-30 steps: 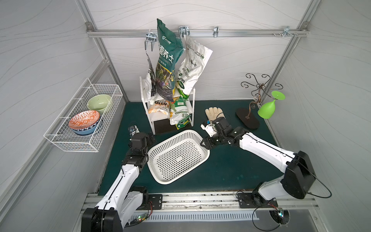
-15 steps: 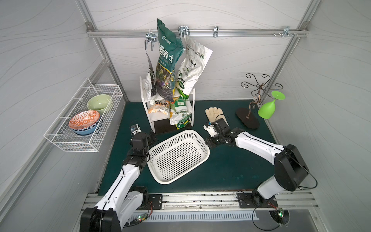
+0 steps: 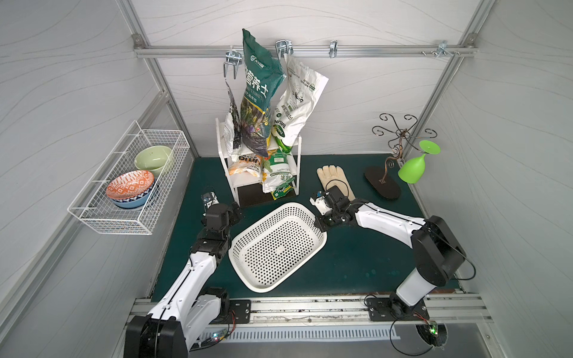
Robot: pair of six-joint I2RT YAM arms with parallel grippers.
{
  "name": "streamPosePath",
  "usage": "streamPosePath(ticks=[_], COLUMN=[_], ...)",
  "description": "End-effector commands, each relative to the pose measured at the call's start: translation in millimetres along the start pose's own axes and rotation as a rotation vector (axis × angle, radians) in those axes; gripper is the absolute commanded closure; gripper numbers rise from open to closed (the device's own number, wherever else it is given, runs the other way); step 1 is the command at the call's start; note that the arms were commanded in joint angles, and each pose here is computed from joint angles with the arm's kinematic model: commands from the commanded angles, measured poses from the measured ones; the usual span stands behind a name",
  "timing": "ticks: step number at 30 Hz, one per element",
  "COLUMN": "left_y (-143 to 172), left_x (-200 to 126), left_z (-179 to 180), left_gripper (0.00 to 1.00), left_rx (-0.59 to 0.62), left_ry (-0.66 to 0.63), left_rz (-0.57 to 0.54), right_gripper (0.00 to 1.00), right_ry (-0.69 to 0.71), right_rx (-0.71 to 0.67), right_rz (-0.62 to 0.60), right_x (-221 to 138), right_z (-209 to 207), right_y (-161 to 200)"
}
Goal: Take down the fertilizer bag from the shelf
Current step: Move the storage box to the center of the board, then pick up the fertilizer bag from the shelf.
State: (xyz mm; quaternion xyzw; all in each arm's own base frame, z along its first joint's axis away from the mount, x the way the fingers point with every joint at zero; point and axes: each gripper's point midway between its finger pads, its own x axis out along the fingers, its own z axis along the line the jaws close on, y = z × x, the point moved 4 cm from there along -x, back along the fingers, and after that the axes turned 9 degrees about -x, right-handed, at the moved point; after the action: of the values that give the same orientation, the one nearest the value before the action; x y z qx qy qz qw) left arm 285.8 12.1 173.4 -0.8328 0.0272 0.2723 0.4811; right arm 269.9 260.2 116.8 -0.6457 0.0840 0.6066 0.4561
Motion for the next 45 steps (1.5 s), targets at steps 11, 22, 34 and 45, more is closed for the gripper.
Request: streamPosePath(ticks=[11, 22, 34, 45], left_y=[-2, 5, 24, 39], left_x=[4, -7, -40, -46], left_z=[-24, -42, -111, -156], left_gripper=[0.01, 0.01, 0.01, 0.01], left_rx=[-0.058, -0.011, -0.055, 0.376], left_ry=[0.128, 0.12, 0.467, 0.644], left_rz=[0.013, 0.13, 0.419, 0.519], right_gripper=[0.91, 0.01, 0.01, 0.01], right_ry=[0.185, 0.153, -0.048, -0.12], right_rx=[0.384, 0.495, 0.3, 0.049], right_rz=[-0.008, -0.085, -0.578, -0.866], right_x=[-67, -73, -218, -289], right_z=[-71, -73, -38, 1], right_y=[77, 52, -60, -177])
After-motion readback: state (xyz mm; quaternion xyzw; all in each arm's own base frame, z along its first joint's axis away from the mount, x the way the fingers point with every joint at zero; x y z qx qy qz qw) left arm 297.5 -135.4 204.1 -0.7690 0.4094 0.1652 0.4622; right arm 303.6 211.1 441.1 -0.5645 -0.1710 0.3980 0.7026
